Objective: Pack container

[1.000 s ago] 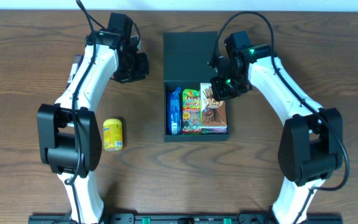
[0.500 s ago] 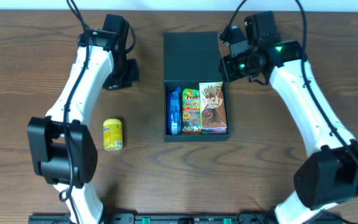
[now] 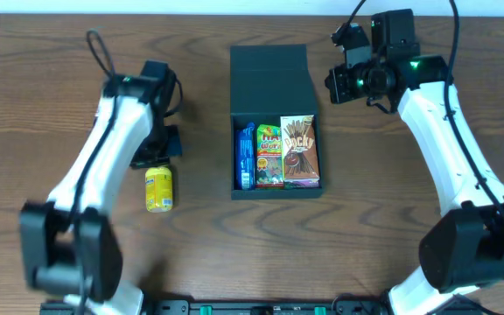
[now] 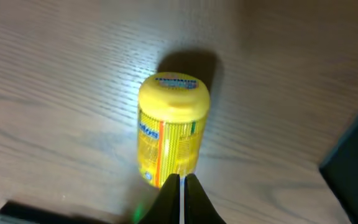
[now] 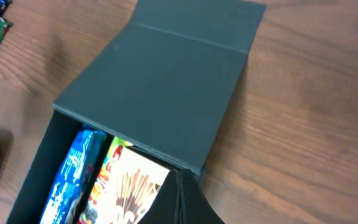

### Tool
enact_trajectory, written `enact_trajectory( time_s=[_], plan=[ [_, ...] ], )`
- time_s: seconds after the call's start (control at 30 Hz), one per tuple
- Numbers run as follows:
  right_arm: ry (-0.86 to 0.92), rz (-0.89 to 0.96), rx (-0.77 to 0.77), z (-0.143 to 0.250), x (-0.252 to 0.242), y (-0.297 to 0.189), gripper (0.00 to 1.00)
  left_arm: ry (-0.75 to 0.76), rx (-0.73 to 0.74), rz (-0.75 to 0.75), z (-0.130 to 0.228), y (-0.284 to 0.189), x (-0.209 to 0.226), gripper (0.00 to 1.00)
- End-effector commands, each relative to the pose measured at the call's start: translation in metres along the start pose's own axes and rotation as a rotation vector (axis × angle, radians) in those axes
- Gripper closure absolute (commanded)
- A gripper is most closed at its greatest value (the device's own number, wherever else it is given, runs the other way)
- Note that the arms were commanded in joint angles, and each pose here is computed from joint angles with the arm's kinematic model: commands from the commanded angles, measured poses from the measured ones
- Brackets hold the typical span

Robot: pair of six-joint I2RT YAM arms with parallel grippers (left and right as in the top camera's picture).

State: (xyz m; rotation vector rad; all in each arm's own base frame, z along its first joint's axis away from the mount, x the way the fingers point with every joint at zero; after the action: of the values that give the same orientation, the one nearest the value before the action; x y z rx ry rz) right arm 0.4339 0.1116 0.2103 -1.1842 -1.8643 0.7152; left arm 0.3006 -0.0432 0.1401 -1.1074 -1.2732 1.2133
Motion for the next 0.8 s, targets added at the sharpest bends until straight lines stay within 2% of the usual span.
enact_trajectory(
  time_s=[0.0,0.03,0.13,0.17,0.27,0.43,0.63,0.77],
  plan=[
    [-0.024,-0.012,-0.043,-0.011,0.003,-0.009,0.99,0.018,-0.050,-0.011,0.011,-0.001,0.008,0.94],
    [-0.023,-0.013,-0.047,-0.011,0.003,-0.009,0.99,0.018,-0.043,-0.003,0.015,0.007,0.007,0.94],
    [0.011,-0.013,-0.044,-0.011,0.003,-0.009,0.98,0.000,-0.015,0.016,0.023,0.030,0.004,0.42],
    [0.015,-0.013,-0.040,-0.010,0.003,-0.009,0.98,-0.007,-0.011,0.015,0.024,0.035,0.004,0.34],
    [0.021,-0.011,-0.025,-0.007,0.003,-0.009,0.98,-0.024,0.010,0.010,0.032,0.047,0.005,0.21],
    [0.021,-0.011,-0.024,-0.006,0.003,-0.009,0.98,-0.025,0.005,-0.001,0.035,0.062,0.006,0.15],
    [0.020,-0.011,-0.025,-0.007,0.003,-0.009,0.98,-0.040,-0.018,-0.003,0.032,0.080,0.009,0.16],
    [0.020,-0.011,-0.026,-0.007,0.003,-0.009,0.98,-0.048,-0.021,-0.002,0.030,0.086,0.011,0.21]
  ],
)
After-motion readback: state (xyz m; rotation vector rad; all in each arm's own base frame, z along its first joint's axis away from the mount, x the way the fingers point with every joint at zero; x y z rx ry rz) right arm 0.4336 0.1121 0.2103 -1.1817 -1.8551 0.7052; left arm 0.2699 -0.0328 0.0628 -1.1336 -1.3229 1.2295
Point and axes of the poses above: each gripper's point midway between its finger pads, its own y axis out along the fingers, its own x axis along the line the jaws close on, z = x × y, the point moved 3 cm from there along -y, back along the fingers, and after that the axes turned 9 degrees about y, right-handed, at the moved point
